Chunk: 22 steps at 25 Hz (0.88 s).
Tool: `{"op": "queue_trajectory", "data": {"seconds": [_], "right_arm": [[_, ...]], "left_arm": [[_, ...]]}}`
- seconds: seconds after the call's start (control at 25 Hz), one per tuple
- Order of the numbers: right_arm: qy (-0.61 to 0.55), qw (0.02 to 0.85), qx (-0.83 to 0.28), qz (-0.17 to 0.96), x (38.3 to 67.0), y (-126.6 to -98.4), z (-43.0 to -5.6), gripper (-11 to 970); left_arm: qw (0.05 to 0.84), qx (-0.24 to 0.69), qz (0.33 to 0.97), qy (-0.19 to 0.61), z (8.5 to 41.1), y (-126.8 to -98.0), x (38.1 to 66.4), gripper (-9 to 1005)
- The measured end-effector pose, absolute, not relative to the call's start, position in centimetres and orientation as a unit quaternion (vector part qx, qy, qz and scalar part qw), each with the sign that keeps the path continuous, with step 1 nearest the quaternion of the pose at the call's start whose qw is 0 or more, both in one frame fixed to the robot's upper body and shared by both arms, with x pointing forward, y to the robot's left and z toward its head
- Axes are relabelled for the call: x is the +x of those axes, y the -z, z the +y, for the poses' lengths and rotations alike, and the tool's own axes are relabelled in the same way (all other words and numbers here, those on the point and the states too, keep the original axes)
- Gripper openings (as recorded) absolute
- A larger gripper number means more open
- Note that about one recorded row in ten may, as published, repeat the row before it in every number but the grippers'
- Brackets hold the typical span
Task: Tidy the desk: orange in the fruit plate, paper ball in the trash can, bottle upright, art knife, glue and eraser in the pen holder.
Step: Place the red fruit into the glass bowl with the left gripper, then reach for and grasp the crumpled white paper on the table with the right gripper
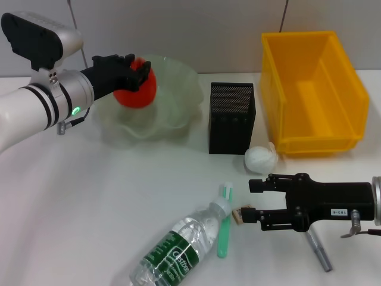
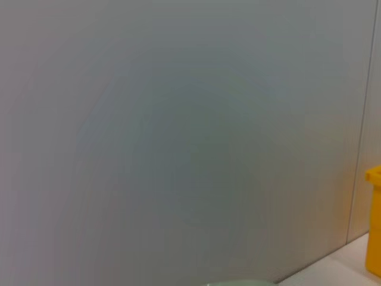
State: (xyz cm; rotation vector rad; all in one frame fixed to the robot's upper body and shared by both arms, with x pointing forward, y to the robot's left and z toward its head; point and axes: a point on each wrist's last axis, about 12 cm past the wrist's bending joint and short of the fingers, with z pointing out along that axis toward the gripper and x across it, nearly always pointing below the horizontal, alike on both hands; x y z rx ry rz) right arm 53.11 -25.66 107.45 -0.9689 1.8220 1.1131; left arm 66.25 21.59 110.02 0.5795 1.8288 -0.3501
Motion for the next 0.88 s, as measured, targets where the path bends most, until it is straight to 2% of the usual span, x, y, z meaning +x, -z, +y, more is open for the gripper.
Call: {"op": "queue_trajectory", "data": {"seconds": [0.28,0.4,0.44,0.48,0.6,0.64,0.72,0.8,0.88], "right_arm": [[-0.438,0.388,-0.381,0.716,53.1,-107.4,-25.6,800],[-0.436,0.391,-0.378,0.717,53.2,-107.4,-25.7,800],[-0.435,0.392,-0.377,0.718,53.2,-107.4,-25.7,800],[-0.434,0.393,-0.376,0.718,53.2,-107.4,-25.8,800],[-0.433,0.394,-0.375,0.719,53.3,-107.5,-25.8,801],[-0.432,0.395,-0.375,0.719,53.4,-107.6,-25.9,801],[-0.432,0.396,-0.374,0.719,53.5,-107.6,-25.9,801],[-0.432,0.400,-0.370,0.719,53.5,-107.7,-26.1,801],[-0.432,0.403,-0.366,0.719,53.6,-107.8,-26.2,800]], "left_arm": [[0.567,0.228,0.776,0.158,21.7,-110.2,66.3,455],[0.575,0.214,0.761,0.211,22.0,-110.7,65.7,520],[0.577,0.221,0.738,0.272,22.4,-111.5,64.6,566],[0.577,0.221,0.738,0.272,22.4,-111.5,64.6,612],[0.566,0.255,0.702,0.349,23.8,-112.5,62.4,750],[0.545,0.287,0.682,0.394,24.8,-112.9,60.6,761],[0.545,0.287,0.682,0.394,24.8,-112.9,60.6,783],[0.503,0.338,0.666,0.436,26.1,-112.6,58.0,804],[0.474,0.365,0.669,0.441,26.8,-111.9,56.7,815]]}}
